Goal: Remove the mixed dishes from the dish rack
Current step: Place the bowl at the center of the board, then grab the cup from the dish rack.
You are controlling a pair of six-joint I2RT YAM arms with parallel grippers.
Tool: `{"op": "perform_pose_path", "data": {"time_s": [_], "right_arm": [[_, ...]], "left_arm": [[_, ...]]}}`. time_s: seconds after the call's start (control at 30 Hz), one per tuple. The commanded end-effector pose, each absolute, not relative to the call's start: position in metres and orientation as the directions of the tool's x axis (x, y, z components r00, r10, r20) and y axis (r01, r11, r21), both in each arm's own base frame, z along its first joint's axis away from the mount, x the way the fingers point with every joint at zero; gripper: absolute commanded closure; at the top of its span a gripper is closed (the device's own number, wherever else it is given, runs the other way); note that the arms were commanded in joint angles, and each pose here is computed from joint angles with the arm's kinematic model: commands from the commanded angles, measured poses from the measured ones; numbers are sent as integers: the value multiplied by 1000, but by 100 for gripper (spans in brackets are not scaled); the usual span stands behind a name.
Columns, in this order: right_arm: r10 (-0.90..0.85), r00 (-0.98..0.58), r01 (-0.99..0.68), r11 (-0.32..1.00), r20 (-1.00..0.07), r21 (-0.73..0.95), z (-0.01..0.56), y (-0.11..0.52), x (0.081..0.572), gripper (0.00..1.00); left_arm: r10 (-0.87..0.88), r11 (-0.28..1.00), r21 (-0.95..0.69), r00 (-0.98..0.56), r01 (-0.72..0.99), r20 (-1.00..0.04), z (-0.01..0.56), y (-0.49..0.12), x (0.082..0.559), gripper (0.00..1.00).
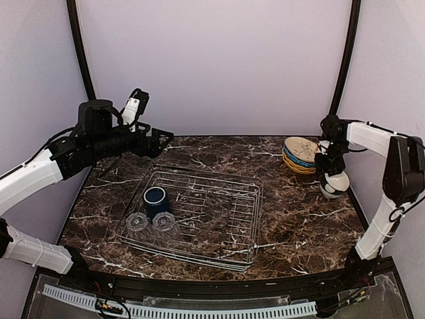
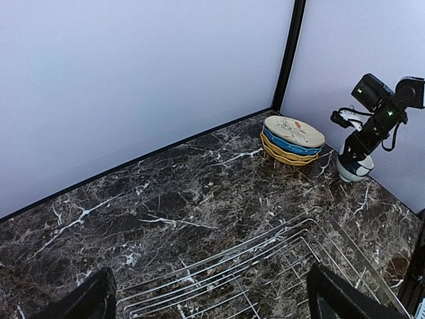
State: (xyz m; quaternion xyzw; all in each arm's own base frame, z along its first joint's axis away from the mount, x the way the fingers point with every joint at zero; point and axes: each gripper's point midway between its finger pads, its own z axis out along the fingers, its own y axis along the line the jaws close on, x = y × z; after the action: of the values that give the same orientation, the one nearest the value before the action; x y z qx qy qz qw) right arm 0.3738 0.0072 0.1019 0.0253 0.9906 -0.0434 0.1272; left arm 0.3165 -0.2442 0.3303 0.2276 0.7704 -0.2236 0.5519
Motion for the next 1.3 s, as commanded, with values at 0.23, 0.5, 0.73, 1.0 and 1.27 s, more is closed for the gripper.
{"op": "perform_pose_path", "data": {"time_s": [0.23,0.5,0.73,1.0,1.27], "right_arm": [[-6,-917,14,999,-400,-48,144,37,370,31],[-71,-882,-100,994,-466,37,158,90,366,26],[-121,-858,-168,984,-499,51,164,118,361,22],[-159,-851,-206,978,-501,39,154,122,357,19],[-170,-835,-233,971,-523,57,150,127,359,18]], "left_arm": [[130,781,-123,-352,612,-927,310,-252,318,1],[204,772,-162,-481,615,-853,274,-269,328,1],[233,816,-219,-652,535,-722,233,-266,327,1],[186,900,-227,-799,371,-572,195,-225,291,1],[46,978,-166,-915,122,-402,165,-191,264,1]]}}
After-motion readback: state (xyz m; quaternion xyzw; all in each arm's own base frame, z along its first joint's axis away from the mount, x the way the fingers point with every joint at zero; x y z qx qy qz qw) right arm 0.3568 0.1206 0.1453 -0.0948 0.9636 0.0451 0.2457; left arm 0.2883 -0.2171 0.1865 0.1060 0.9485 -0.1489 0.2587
